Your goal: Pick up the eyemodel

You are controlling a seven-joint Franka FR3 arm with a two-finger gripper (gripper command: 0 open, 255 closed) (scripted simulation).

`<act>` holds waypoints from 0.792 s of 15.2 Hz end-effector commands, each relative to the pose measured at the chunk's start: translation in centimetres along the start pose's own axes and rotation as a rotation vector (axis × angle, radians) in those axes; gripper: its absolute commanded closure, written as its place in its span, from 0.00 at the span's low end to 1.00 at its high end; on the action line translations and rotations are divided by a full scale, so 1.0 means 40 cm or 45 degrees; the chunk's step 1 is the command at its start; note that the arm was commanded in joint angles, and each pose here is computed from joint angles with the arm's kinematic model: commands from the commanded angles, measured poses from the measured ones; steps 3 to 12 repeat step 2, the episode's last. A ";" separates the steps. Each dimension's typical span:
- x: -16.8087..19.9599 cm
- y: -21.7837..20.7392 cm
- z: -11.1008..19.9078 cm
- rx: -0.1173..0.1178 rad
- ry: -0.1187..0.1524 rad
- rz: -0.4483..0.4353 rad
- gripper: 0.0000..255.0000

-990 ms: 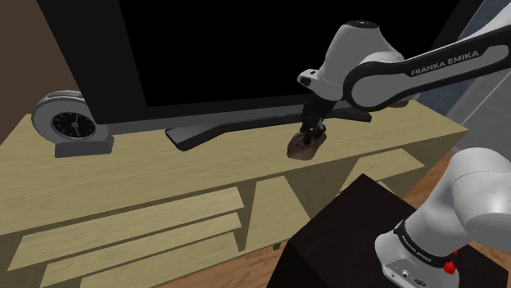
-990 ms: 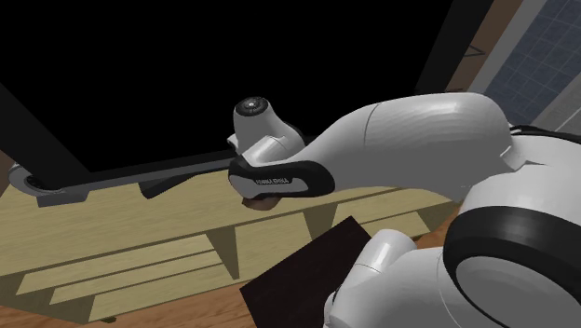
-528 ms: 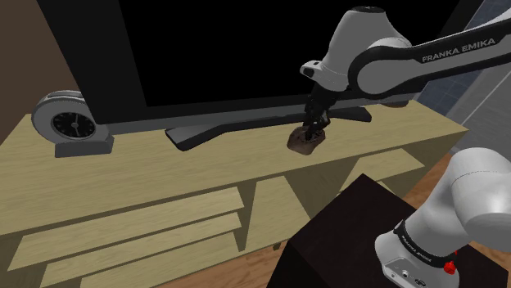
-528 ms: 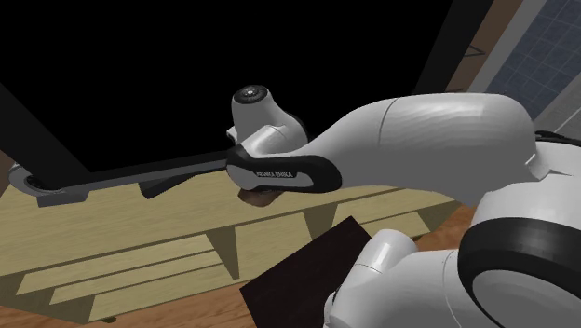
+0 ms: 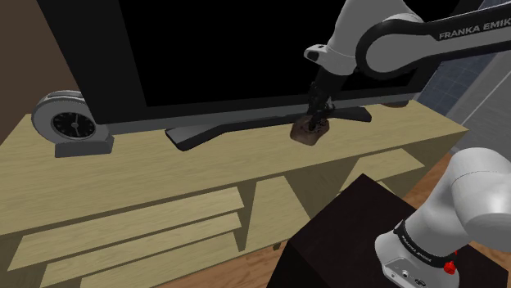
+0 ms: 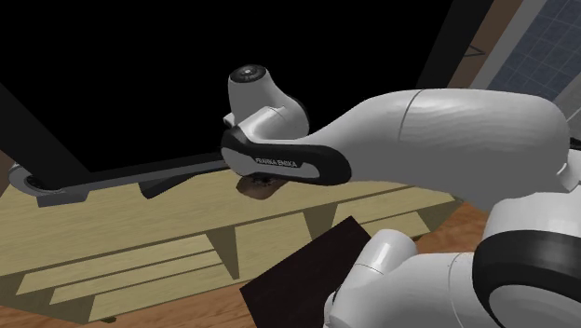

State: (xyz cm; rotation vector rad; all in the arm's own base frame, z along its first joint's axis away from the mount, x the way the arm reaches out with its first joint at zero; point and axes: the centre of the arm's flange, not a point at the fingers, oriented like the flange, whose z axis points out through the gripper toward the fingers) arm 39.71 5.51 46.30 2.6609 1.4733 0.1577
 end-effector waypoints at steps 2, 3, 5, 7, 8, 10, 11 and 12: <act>0.002 0.001 -0.015 0.000 0.000 0.000 1.00; 0.002 0.001 -0.015 0.000 0.000 0.000 1.00; 0.002 0.001 -0.015 0.000 0.000 0.000 1.00; 0.002 0.001 -0.015 0.000 0.000 0.000 1.00; 0.002 0.001 -0.015 0.000 0.000 0.000 1.00; 0.002 0.001 -0.015 0.000 0.000 0.000 1.00; 0.002 0.001 -0.015 0.000 0.000 0.000 1.00; 0.002 0.001 -0.015 0.000 0.000 0.000 1.00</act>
